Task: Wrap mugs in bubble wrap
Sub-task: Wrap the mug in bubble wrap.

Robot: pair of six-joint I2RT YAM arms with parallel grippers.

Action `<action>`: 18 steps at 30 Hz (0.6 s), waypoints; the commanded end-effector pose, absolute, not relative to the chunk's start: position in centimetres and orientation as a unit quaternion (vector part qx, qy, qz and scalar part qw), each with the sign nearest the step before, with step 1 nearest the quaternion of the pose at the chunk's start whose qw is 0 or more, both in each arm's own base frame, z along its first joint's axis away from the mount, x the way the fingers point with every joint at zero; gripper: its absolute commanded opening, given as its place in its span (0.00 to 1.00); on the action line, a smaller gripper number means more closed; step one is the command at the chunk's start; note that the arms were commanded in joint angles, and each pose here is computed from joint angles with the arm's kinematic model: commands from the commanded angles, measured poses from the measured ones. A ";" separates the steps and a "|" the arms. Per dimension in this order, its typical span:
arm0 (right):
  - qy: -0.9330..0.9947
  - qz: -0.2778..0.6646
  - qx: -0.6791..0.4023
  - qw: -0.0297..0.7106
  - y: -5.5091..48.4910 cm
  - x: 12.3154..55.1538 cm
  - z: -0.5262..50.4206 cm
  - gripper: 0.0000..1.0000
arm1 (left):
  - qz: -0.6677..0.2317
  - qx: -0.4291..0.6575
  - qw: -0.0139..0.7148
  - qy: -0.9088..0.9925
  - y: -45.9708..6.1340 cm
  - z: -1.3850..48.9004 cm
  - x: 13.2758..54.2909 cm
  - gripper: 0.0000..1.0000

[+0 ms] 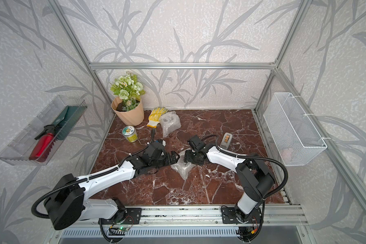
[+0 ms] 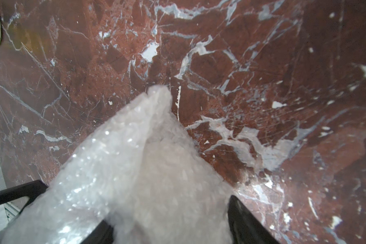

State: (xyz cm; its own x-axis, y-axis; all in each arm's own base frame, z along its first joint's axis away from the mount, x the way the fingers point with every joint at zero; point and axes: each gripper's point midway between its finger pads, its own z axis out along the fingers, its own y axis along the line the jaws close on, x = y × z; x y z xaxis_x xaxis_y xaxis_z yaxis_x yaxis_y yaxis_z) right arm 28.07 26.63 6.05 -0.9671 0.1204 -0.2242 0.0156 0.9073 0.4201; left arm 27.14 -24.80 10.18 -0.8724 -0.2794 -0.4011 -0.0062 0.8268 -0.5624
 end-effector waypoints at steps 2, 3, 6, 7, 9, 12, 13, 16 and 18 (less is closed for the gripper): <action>0.982 0.168 0.042 0.075 24.9 25.7 3.2 0.70 | -0.305 -0.087 0.227 0.921 -26.1 9.7 27.5 0.99; 0.982 0.168 0.042 0.075 24.9 25.7 3.3 0.70 | -0.300 -0.091 0.222 0.923 -26.0 9.3 27.4 0.99; 0.982 0.169 0.042 0.075 25.0 25.7 3.3 0.70 | -0.275 -0.111 0.210 0.931 -24.8 7.4 26.8 0.99; 0.982 0.169 0.041 0.075 25.0 25.7 3.3 0.70 | -0.267 -0.119 0.207 0.933 -24.4 6.8 26.7 0.99; 0.982 0.169 0.041 0.075 25.0 25.7 3.3 0.70 | -0.259 -0.125 0.199 0.937 -24.0 5.7 26.3 0.94; 0.982 0.170 0.042 0.074 25.1 25.7 3.2 0.70 | -0.254 -0.129 0.186 0.940 -23.9 4.4 25.6 0.89; 0.982 0.170 0.043 0.073 25.1 25.6 3.2 0.70 | -0.252 -0.128 0.182 0.942 -23.9 3.9 25.4 0.89; 0.982 0.171 0.042 0.072 25.2 25.6 3.1 0.70 | -0.245 -0.129 0.173 0.945 -23.9 2.9 25.1 0.86; 0.982 0.172 0.041 0.071 25.4 25.5 3.0 0.70 | -0.243 -0.129 0.167 0.947 -23.9 2.3 24.9 0.80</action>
